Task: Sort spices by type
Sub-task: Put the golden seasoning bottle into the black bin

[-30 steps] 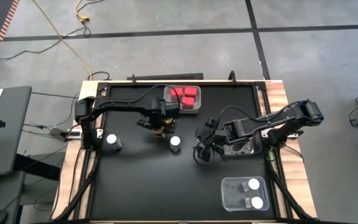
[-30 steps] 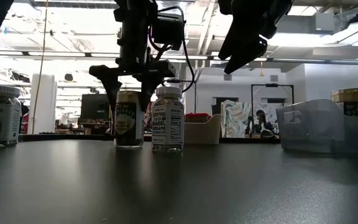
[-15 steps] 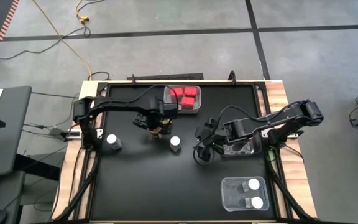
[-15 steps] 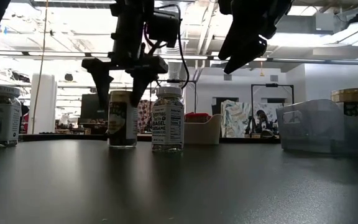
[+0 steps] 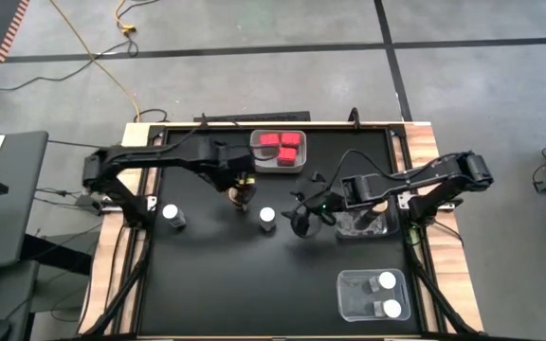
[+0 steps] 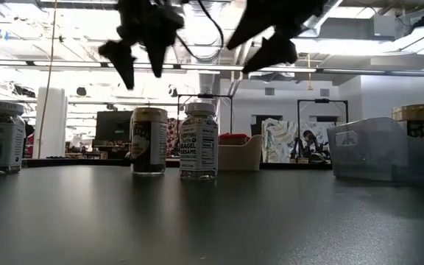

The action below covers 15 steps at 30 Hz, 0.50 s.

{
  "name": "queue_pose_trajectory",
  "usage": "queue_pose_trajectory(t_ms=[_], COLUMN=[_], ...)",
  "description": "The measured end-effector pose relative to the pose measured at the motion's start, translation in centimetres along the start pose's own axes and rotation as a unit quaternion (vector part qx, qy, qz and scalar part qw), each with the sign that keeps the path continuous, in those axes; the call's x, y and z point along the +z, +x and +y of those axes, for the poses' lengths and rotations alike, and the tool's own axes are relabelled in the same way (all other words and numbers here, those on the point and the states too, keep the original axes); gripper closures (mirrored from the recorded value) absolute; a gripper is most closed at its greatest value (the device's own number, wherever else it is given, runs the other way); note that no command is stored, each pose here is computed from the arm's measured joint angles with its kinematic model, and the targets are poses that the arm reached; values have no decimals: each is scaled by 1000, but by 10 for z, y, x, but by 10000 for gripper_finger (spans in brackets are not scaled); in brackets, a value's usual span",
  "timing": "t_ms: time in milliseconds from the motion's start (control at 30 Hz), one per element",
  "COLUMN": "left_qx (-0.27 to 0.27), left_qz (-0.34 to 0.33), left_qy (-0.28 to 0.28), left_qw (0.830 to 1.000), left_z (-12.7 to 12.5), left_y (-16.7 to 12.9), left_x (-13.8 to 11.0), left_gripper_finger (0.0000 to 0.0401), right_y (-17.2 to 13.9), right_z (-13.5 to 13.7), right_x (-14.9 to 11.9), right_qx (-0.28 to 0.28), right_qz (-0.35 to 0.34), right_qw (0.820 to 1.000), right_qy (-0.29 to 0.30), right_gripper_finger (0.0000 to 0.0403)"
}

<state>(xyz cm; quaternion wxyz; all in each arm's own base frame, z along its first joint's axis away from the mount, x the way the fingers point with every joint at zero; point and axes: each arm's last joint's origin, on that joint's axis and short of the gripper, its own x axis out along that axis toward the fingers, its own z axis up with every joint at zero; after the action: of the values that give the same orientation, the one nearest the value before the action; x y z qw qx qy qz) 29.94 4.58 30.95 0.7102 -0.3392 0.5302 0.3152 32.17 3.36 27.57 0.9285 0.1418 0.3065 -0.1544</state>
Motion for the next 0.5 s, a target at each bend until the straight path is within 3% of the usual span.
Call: queue_pose_trajectory(t_ms=[133, 233, 333, 367, 433, 500], left_qx=[21, 41, 44, 45, 30, -25], left_qz=[-43, -63, -73, -76, -86, -110], left_qy=[83, 166, 200, 234, 298, 332], left_qw=[995, 983, 976, 968, 950, 936], left_z=[12, 24, 32, 34, 36, 38], left_y=[-28, -45, -56, -57, -55, -50], left_x=[-13, -20, -27, -30, -37, -44], left_gripper_finger=[46, 46, 46, 46, 46, 46], right_y=[2, 3, 1, 1, 5, 15], right_z=[-5, -7, -7, -6, -1, 7], right_x=[12, 23, 32, 35, 44, 53], right_qx=[7, 24, 38, 39, 39, 29], right_qz=[-43, -83, -109, -112, -120, -106], right_qw=[999, 995, 989, 989, 988, 990], right_qy=[25, 59, 88, 90, 92, 84], right_gripper_finger=[29, 29, 30, 31, 34, 36])
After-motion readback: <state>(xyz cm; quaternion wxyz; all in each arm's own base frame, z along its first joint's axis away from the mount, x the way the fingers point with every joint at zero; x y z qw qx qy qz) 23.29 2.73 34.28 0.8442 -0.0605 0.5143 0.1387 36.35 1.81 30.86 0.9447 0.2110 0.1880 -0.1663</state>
